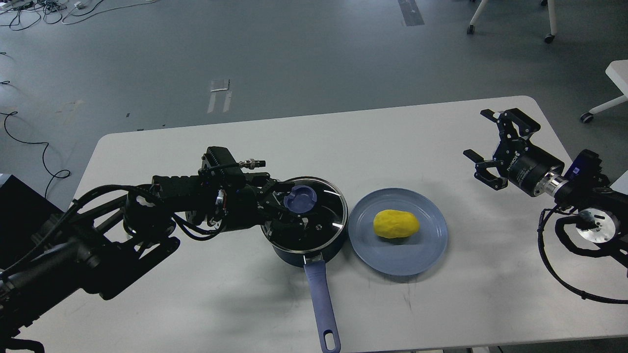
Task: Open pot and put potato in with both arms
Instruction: 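Lift the glass lid off the saucepan and set it down beside it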
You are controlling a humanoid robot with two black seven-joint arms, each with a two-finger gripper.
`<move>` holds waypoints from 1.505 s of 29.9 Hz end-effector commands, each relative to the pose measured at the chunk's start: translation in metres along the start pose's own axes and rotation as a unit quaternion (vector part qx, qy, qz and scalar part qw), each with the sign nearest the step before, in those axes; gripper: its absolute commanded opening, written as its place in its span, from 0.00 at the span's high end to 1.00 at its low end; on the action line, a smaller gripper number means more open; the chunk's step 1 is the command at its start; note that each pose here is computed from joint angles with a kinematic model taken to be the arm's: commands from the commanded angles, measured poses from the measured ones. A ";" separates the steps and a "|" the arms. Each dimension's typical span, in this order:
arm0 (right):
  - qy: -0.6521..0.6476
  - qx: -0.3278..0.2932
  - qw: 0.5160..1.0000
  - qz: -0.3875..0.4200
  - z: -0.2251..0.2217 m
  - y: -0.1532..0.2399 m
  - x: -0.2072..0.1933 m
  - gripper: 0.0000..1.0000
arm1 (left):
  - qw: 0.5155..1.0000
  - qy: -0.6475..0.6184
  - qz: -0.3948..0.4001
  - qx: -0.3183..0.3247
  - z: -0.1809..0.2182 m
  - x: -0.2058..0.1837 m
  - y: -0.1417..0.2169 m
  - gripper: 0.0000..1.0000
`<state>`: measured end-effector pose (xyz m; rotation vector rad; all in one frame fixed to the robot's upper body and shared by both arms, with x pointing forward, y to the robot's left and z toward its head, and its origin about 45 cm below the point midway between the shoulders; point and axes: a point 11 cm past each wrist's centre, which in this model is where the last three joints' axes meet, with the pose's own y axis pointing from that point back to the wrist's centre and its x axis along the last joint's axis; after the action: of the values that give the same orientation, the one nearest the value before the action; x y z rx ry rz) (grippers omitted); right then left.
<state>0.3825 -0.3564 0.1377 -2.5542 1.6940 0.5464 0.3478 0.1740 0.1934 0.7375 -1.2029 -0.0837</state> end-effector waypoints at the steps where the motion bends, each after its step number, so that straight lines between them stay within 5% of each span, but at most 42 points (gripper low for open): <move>1: 0.000 0.000 1.000 0.000 0.000 0.000 0.000 0.00 | 1.000 -0.001 0.000 0.001 -0.001 0.000 0.001 0.32; 6: 0.000 0.000 1.000 -0.001 0.000 0.000 0.000 0.00 | 1.000 -0.011 0.006 -0.004 0.003 0.009 0.000 0.70; 9: -0.001 0.001 1.000 -0.002 0.000 -0.001 -0.002 0.00 | 1.000 -0.029 0.012 -0.002 0.001 0.024 0.004 0.76; 18: -0.001 0.000 1.000 -0.003 0.001 -0.002 -0.002 0.00 | 0.997 -0.058 0.011 0.043 -0.024 0.042 0.045 0.76; 31: 0.001 0.001 1.000 -0.002 -0.001 -0.001 -0.001 0.00 | 0.987 0.033 0.025 0.158 -0.069 -0.065 0.148 0.76; 45: -0.003 -0.003 1.000 -0.001 0.004 0.001 -0.001 0.00 | 0.974 0.099 0.014 0.203 -0.079 -0.141 0.152 0.74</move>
<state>0.3814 -0.3542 0.1356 -2.5563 1.6892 0.5542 0.3144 0.3880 0.1589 1.0556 -1.0566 0.2540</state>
